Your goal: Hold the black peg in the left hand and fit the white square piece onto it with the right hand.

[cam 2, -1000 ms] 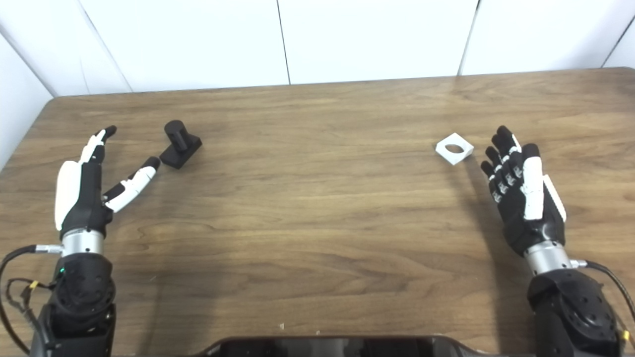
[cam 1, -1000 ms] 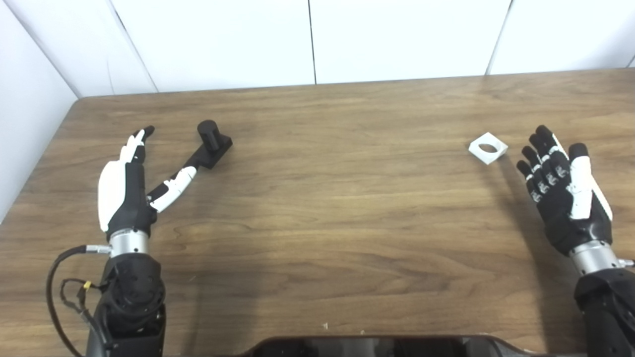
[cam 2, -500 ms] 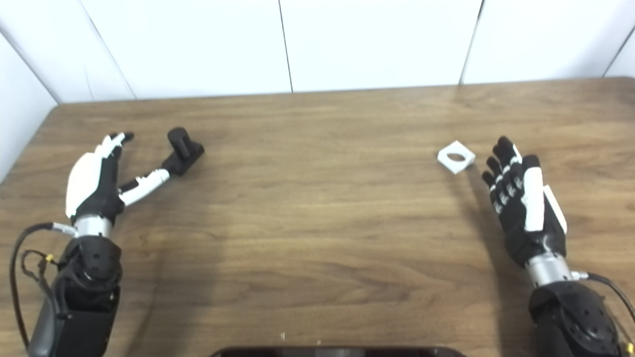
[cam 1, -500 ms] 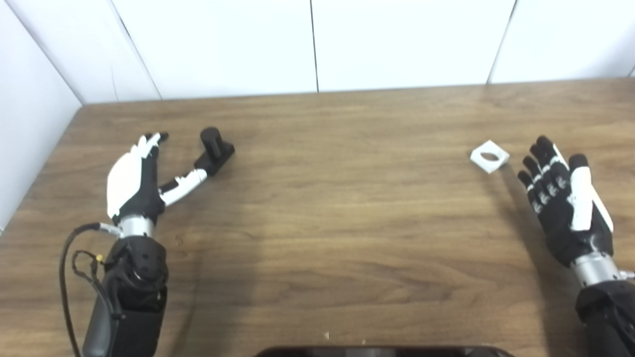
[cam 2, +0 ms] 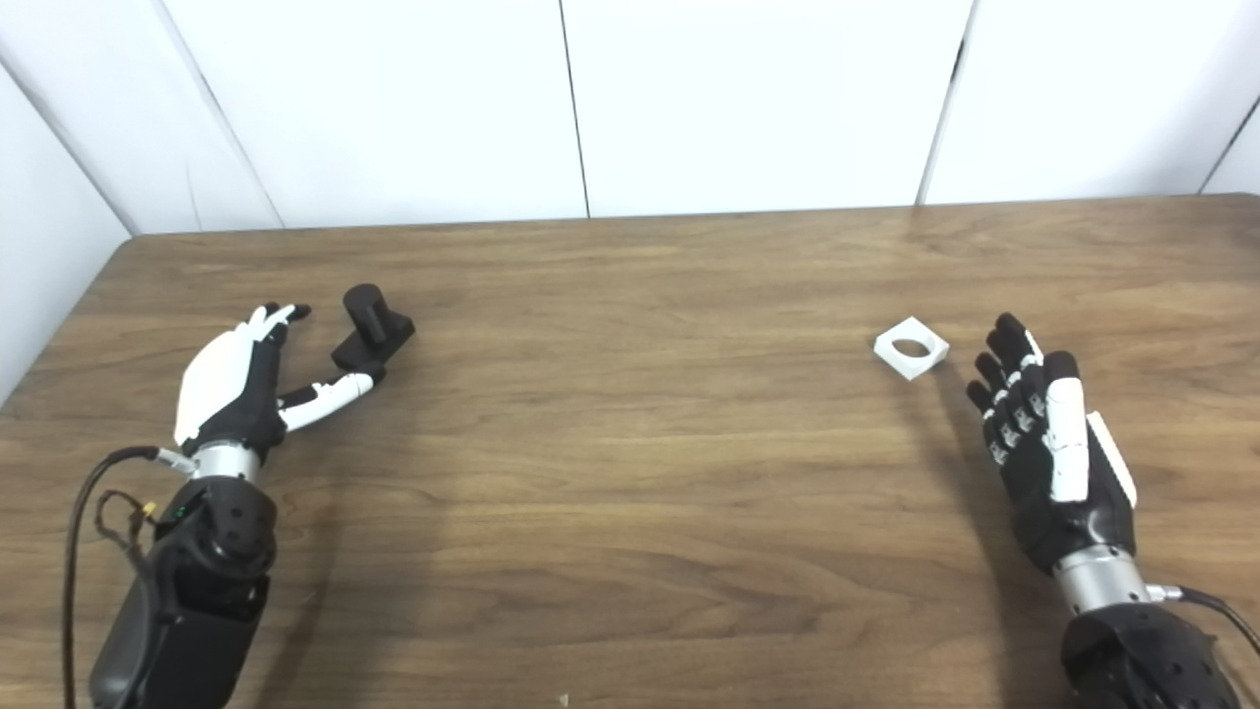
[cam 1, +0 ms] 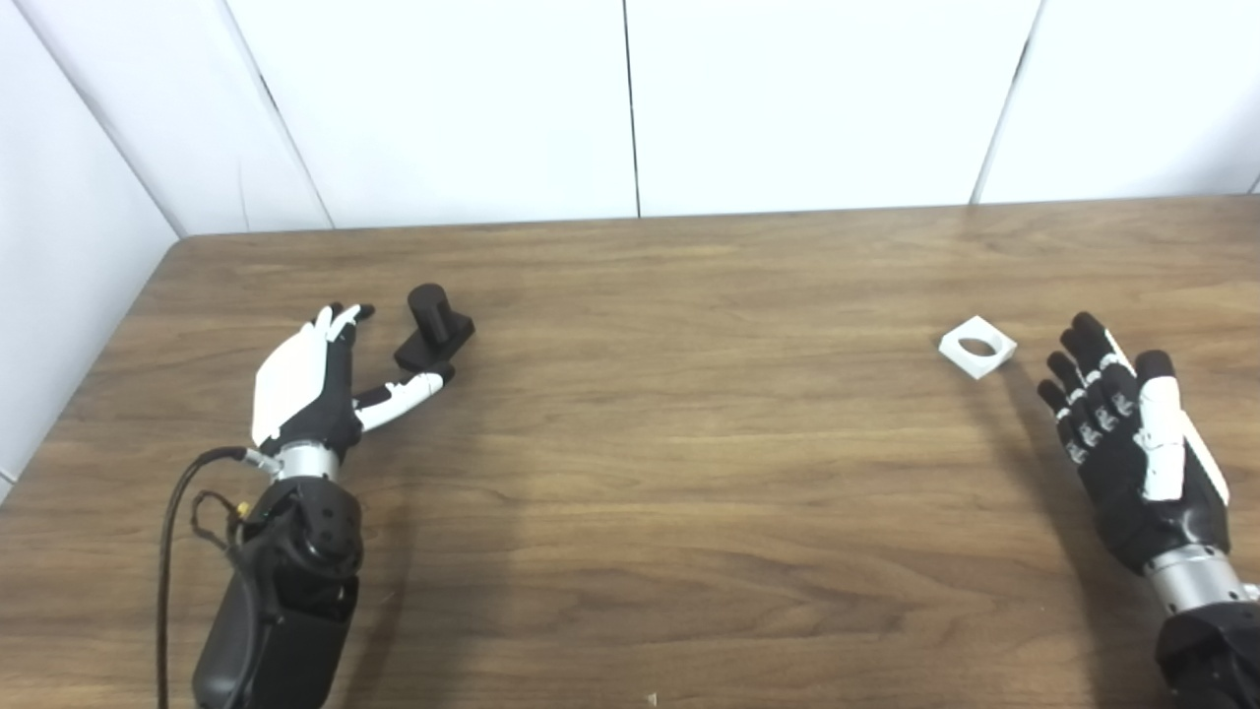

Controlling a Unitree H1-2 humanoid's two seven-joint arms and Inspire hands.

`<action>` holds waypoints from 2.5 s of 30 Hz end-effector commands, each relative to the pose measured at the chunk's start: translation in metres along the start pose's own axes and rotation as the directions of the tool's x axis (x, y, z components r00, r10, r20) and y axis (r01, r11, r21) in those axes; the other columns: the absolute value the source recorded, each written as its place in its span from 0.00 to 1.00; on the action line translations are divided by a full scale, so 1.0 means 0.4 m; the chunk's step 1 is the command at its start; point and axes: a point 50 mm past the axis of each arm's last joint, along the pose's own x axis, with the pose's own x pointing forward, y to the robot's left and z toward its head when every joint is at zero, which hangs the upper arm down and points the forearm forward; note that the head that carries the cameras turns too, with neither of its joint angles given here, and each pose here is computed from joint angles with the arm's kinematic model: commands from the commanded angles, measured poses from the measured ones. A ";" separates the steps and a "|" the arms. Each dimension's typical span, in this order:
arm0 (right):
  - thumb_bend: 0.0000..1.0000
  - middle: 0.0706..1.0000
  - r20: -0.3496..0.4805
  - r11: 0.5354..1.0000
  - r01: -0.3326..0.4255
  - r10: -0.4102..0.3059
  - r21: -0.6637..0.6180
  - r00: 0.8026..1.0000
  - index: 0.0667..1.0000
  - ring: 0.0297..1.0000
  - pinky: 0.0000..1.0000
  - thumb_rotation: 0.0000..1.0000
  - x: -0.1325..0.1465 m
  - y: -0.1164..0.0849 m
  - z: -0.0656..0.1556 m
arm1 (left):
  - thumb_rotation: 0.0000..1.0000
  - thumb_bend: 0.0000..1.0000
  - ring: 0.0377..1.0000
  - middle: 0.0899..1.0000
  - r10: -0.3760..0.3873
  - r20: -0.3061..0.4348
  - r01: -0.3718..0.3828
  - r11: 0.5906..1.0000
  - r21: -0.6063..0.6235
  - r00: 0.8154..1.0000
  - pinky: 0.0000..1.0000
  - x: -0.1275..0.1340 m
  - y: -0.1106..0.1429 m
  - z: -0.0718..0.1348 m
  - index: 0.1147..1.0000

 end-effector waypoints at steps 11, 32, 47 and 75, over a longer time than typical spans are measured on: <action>0.58 1.00 0.086 1.000 -0.019 0.020 -0.009 0.996 0.97 1.00 1.00 1.00 0.006 0.002 0.034 | 0.60 0.85 1.00 0.98 0.066 0.018 -0.067 0.998 0.022 0.998 1.00 0.067 0.020 0.043 0.85; 0.58 1.00 0.089 1.000 -0.015 0.016 -0.021 0.996 0.97 1.00 0.99 1.00 -0.010 -0.009 0.038 | 0.57 0.84 1.00 0.98 0.102 0.037 -0.107 0.975 0.192 0.994 1.00 0.130 -0.006 0.040 0.73; 0.62 1.00 0.082 1.000 -0.014 0.017 -0.027 0.997 0.97 1.00 1.00 0.99 -0.015 -0.016 0.029 | 0.52 0.81 1.00 0.96 0.113 0.049 -0.122 0.954 0.274 0.992 1.00 0.159 -0.023 0.044 0.61; 0.63 1.00 0.094 0.999 -0.030 0.033 -0.035 0.995 0.98 1.00 1.00 1.00 -0.004 -0.035 0.050 | 0.27 0.72 0.99 0.86 0.135 0.066 -0.146 0.967 0.210 0.989 1.00 0.135 -0.045 0.034 0.43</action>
